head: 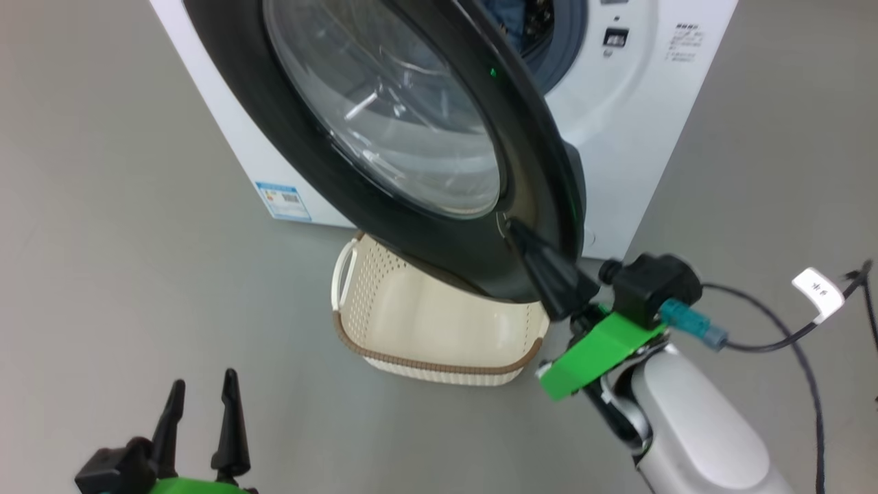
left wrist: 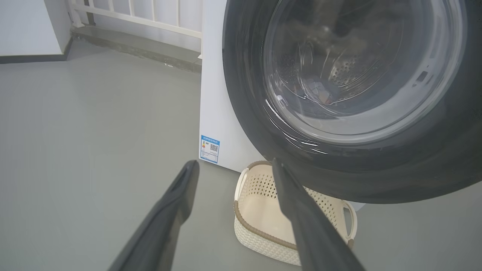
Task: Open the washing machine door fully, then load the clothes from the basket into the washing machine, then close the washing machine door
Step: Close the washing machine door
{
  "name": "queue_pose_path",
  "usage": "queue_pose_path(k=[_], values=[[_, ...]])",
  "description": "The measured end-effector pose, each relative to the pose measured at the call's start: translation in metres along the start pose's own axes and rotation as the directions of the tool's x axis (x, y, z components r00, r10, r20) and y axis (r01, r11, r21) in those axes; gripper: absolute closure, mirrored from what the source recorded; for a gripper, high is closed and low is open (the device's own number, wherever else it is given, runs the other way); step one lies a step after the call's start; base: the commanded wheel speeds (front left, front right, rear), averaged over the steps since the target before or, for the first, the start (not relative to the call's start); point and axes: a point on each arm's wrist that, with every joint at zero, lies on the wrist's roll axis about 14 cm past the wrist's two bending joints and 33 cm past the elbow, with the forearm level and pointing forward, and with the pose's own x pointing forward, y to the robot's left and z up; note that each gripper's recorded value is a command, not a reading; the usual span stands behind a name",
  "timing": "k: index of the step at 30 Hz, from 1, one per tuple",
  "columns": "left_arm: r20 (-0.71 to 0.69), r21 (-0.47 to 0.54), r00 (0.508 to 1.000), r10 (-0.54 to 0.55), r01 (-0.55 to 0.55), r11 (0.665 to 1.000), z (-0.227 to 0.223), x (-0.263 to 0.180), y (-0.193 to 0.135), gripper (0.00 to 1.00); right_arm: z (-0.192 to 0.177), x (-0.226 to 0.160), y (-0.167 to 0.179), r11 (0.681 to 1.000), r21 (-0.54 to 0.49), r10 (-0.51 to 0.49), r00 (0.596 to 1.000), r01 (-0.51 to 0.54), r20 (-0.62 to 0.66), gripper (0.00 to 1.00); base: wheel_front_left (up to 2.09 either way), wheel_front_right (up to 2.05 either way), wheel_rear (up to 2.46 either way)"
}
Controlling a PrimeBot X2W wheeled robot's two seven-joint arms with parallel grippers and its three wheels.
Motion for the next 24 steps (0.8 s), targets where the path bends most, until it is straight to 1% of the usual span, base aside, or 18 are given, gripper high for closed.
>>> queue_pose_path(k=[7, 17, 24], values=[[-0.023, 0.004, 1.000, 0.014, -0.014, 1.000, -0.007, 0.010, 0.003, 0.00, 0.001, 0.013, -0.025, 0.999, -0.002, -0.043, 0.999, 0.043, 0.024, 1.00, 0.00, 0.00, 0.00], [-0.039, -0.007, 0.999, -0.038, 0.038, 0.999, -0.014, 0.032, -0.012, 0.00, 0.003, 0.022, -0.061, 0.994, -0.037, -0.098, 0.994, 0.100, 0.052, 1.00, 0.00, 0.00, 0.00], [-0.068, -0.005, 0.997, -0.044, 0.044, 0.999, -0.026, 0.044, -0.013, 0.00, 0.001, 0.036, -0.090, 0.990, -0.067, -0.123, 0.990, 0.128, 0.066, 1.00, 0.00, 0.00, 0.00]])
